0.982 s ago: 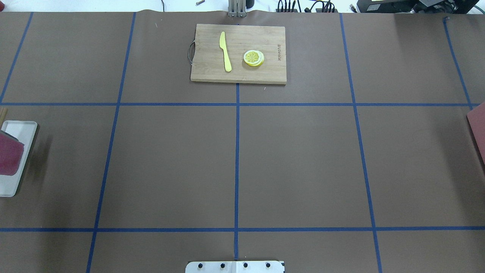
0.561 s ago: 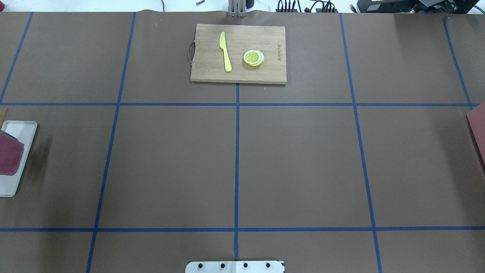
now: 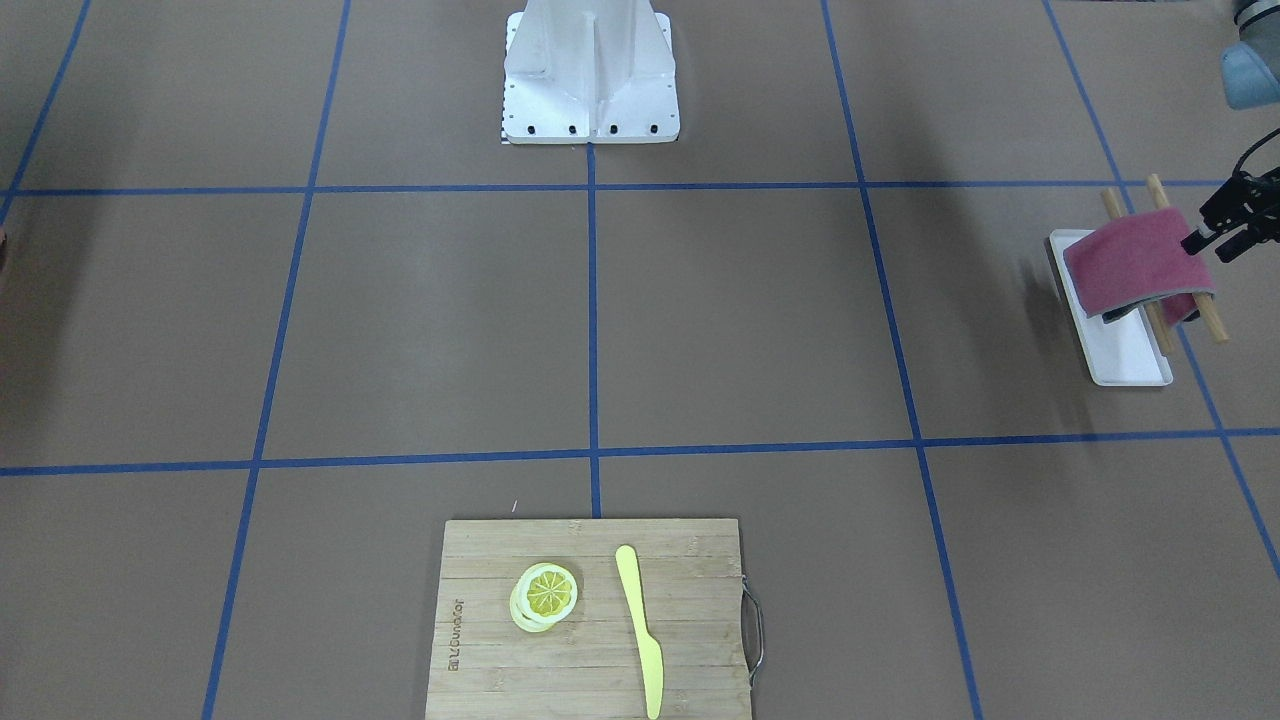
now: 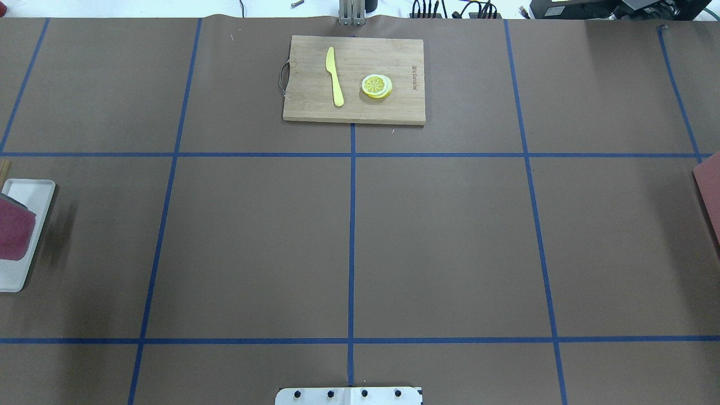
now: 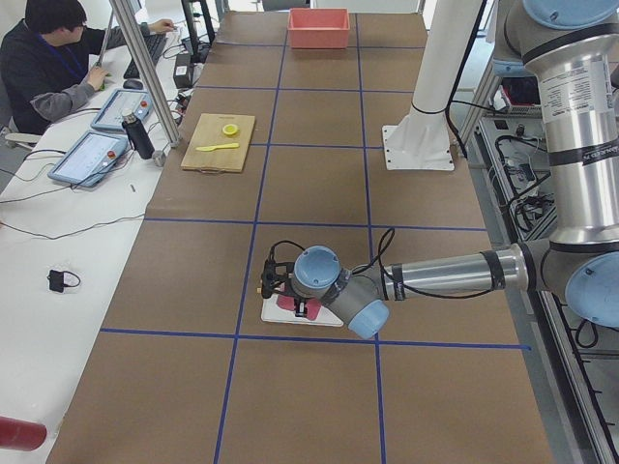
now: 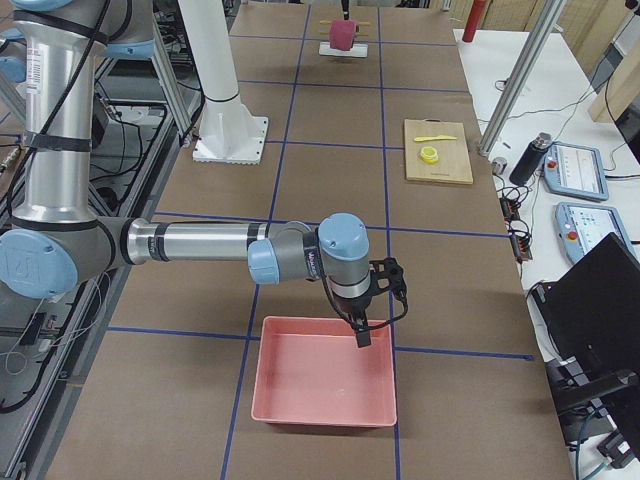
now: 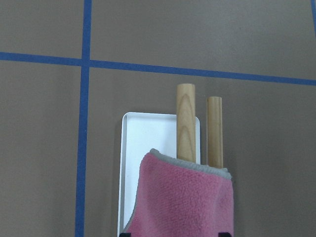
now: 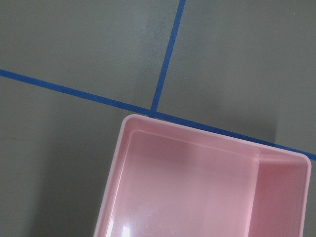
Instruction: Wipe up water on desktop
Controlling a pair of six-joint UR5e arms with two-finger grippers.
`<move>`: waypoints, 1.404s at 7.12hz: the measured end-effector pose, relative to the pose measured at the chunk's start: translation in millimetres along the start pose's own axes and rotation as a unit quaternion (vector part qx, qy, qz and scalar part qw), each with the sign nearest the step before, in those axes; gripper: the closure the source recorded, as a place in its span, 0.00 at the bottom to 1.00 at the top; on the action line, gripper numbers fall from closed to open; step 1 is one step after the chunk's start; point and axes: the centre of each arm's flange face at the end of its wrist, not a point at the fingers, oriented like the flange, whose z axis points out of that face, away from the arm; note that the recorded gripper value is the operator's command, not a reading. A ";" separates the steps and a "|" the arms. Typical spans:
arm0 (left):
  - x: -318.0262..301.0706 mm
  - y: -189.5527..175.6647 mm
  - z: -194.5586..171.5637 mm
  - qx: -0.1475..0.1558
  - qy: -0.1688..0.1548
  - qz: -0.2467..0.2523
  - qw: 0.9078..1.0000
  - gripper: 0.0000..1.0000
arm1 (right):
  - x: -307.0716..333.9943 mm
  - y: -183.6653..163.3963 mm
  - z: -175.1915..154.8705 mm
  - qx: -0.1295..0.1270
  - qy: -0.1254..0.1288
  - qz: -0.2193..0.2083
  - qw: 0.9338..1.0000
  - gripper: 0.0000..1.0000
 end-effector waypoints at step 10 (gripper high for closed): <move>3.9 -1.0 4.2 -0.004 0.002 0.006 1.000 0.71 | 0.5 0.2 0.6 0.000 0.000 0.000 1.000 0.00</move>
